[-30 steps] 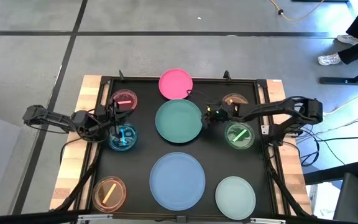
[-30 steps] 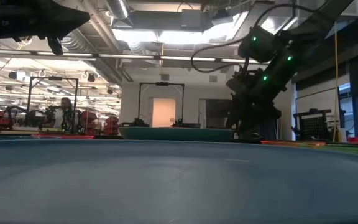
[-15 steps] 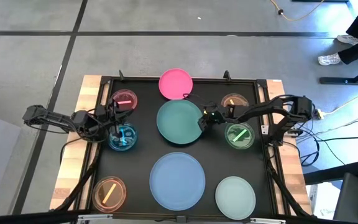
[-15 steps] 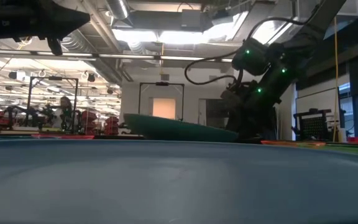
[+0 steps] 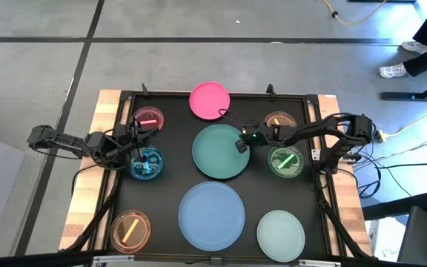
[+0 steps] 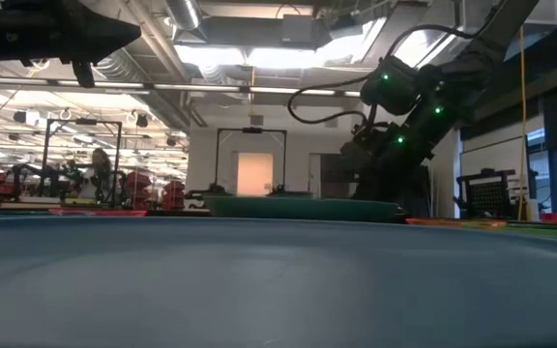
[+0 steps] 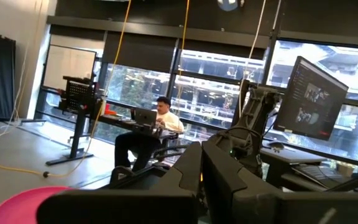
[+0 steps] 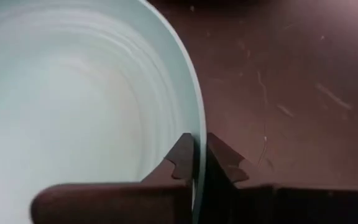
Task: Stack plastic plates
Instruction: Stack the dark green plate on top of the blue plate
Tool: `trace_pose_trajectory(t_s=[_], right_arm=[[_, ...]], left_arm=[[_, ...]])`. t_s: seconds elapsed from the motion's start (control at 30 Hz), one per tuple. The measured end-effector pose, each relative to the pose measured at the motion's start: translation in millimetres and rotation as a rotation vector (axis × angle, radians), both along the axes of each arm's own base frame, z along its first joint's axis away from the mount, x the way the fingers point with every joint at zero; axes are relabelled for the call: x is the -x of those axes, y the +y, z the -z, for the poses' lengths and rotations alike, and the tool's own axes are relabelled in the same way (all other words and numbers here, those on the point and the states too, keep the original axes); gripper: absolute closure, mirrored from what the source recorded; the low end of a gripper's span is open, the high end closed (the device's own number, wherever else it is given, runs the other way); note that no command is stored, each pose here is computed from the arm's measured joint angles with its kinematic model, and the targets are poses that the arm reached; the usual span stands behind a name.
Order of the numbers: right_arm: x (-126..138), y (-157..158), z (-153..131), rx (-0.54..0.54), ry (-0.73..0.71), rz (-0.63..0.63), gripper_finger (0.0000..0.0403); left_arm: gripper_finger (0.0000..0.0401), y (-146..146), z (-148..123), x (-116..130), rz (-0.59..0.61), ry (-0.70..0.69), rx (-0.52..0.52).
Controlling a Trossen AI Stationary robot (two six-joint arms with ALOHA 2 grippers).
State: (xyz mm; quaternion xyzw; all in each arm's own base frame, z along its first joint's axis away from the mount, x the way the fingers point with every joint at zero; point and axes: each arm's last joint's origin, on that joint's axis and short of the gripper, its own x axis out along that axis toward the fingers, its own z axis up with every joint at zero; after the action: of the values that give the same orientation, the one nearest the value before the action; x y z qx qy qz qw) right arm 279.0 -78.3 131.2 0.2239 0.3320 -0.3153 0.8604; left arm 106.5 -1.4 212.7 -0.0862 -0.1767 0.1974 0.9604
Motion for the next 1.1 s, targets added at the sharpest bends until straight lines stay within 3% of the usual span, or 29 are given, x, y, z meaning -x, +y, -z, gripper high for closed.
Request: trace_pose_trajectory(t_s=[0.3, 0.57, 0.9, 1.1], right_arm=[[5.5, 3.1, -41.7, 0.054, -0.147, -0.082, 0.0401], [9.7, 30.7, -78.6, -0.027, -0.34, -0.267, 0.0401], [-5.2, 100.9, -66.5, -0.096, -0.355, -0.512, 0.0401], [-15.4, 135.5, -42.6, -0.081, -0.335, -0.581, 0.0399]], left_arm=[[0.0394, 0.0, 0.2, 0.0, -0.001, 0.001, 0.0], [0.0394, 0.3, 0.3, 0.1, -0.011, 0.002, 0.004], [0.0394, 0.4, 0.4, 0.1, -0.012, 0.002, 0.004], [0.0394, 0.3, 0.4, 0.1, -0.012, 0.002, 0.004]])
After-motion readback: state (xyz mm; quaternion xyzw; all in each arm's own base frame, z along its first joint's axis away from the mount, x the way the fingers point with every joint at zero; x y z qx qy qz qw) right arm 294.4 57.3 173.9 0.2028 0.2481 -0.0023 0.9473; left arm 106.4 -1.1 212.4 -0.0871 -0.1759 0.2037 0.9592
